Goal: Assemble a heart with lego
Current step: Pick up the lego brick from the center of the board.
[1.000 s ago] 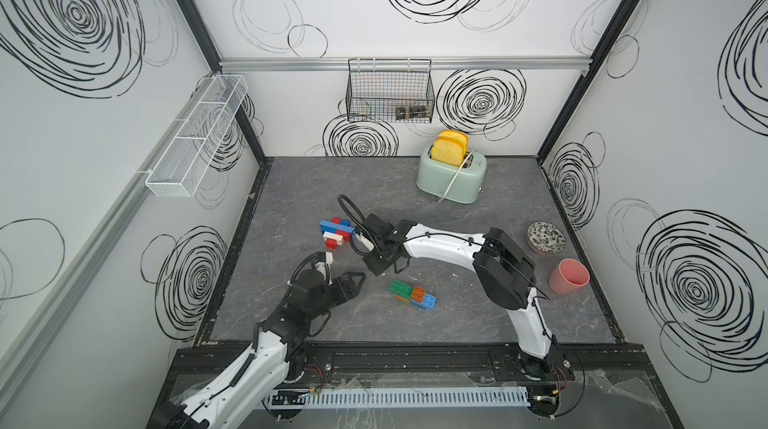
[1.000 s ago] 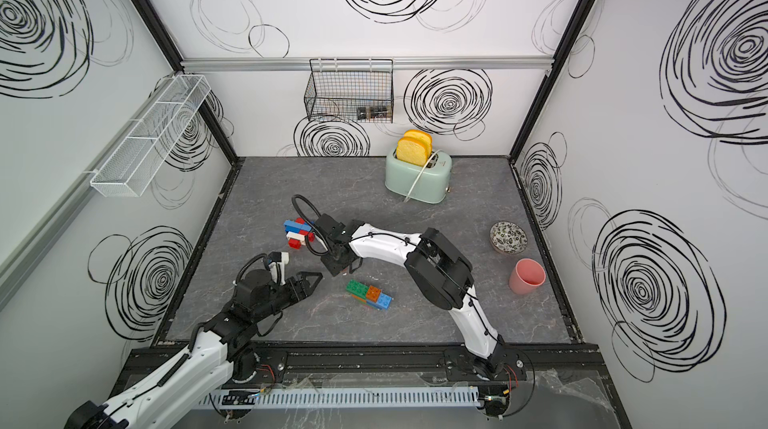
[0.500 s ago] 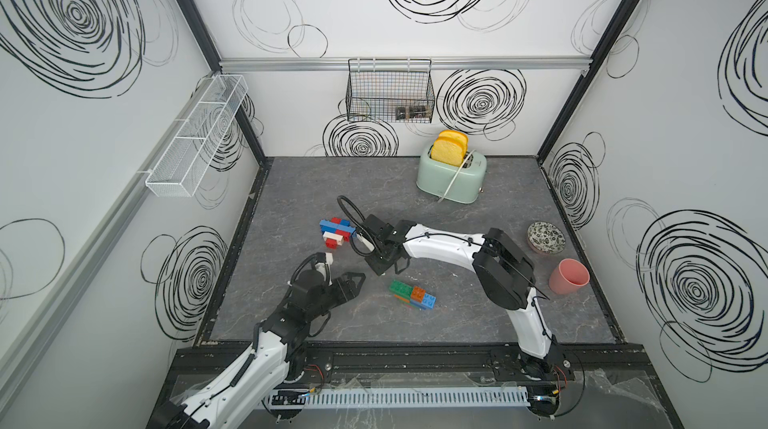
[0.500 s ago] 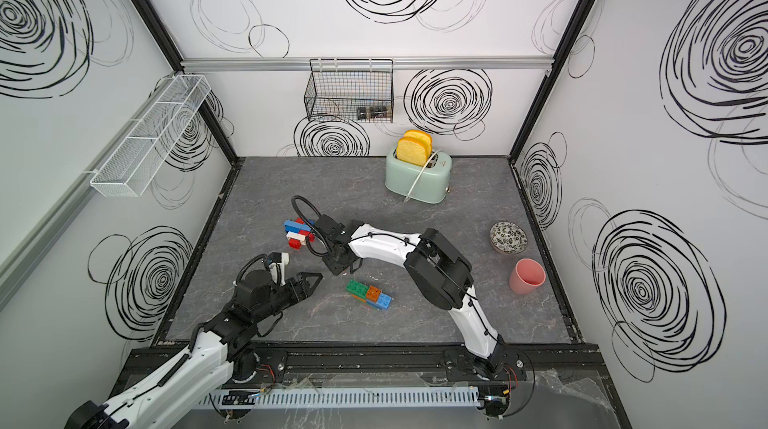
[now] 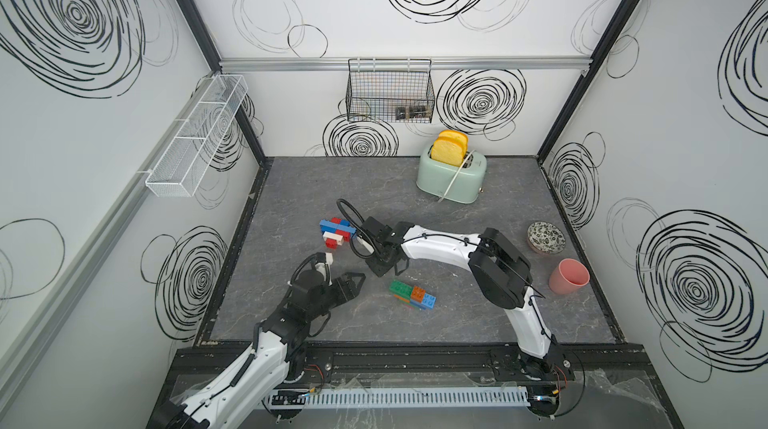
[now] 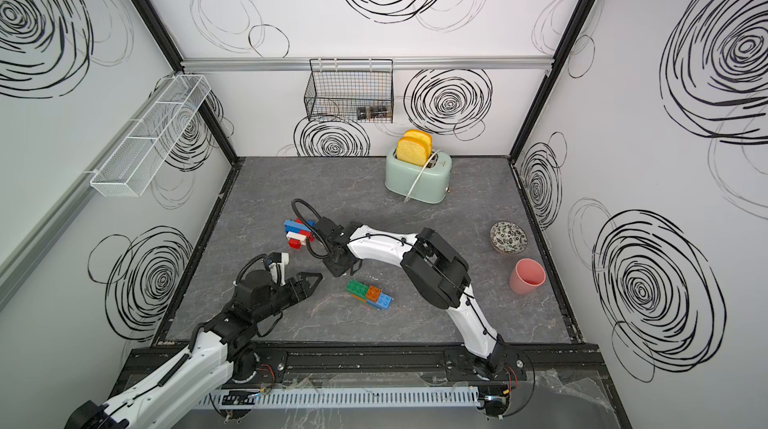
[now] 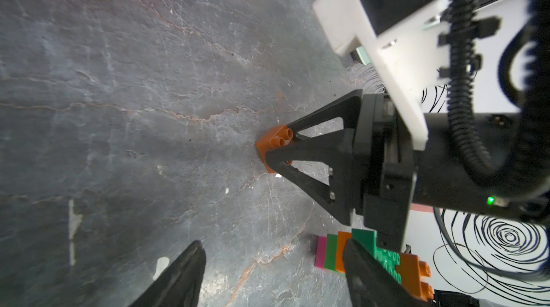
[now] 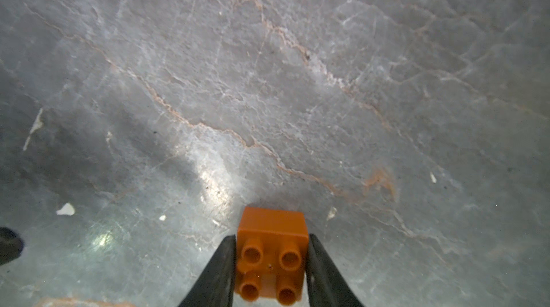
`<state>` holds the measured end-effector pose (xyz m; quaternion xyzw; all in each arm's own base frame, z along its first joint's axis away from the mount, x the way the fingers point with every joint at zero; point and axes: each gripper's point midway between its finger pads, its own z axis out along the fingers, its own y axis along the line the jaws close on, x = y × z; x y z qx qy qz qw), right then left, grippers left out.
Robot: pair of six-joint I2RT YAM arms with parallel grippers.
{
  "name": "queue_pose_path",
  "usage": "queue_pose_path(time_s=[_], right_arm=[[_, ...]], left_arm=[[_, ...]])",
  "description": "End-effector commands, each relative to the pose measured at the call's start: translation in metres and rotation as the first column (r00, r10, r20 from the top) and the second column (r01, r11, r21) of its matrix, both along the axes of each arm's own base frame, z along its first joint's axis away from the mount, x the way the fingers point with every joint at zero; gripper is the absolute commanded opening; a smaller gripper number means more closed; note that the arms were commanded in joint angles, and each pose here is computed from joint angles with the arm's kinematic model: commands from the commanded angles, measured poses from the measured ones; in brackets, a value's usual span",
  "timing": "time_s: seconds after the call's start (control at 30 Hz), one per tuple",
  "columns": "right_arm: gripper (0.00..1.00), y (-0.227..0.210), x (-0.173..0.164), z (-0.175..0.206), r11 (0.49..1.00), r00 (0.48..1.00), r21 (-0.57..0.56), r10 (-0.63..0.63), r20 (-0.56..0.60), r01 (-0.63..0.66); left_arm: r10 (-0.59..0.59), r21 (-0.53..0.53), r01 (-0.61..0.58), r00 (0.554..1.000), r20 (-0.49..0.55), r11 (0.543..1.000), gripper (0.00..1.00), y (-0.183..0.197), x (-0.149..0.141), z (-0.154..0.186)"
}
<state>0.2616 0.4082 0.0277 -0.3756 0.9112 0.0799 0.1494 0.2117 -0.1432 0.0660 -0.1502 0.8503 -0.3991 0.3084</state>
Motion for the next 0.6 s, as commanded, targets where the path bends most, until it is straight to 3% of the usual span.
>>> queue_pose_path(time_s=[0.0, 0.27, 0.57], right_arm=[[0.4, -0.003, -0.004, -0.007, 0.999, 1.0, -0.035, 0.004, -0.016, -0.005], [0.33, 0.001, -0.002, 0.006, 0.999, 0.999, -0.019, 0.039, 0.007, -0.039], [0.29, 0.006, -0.002, 0.09, 0.982, 0.981, 0.104, 0.141, 0.131, -0.155]], left_arm=[[0.011, -0.017, -0.01, 0.999, 0.032, 1.0, 0.77, 0.001, 0.004, 0.004], [0.006, -0.023, -0.005, 0.999, 0.039, 1.0, 0.78, 0.0, 0.004, 0.005], [0.003, -0.032, -0.002, 0.999, 0.039, 0.999, 0.78, -0.001, 0.004, 0.006]])
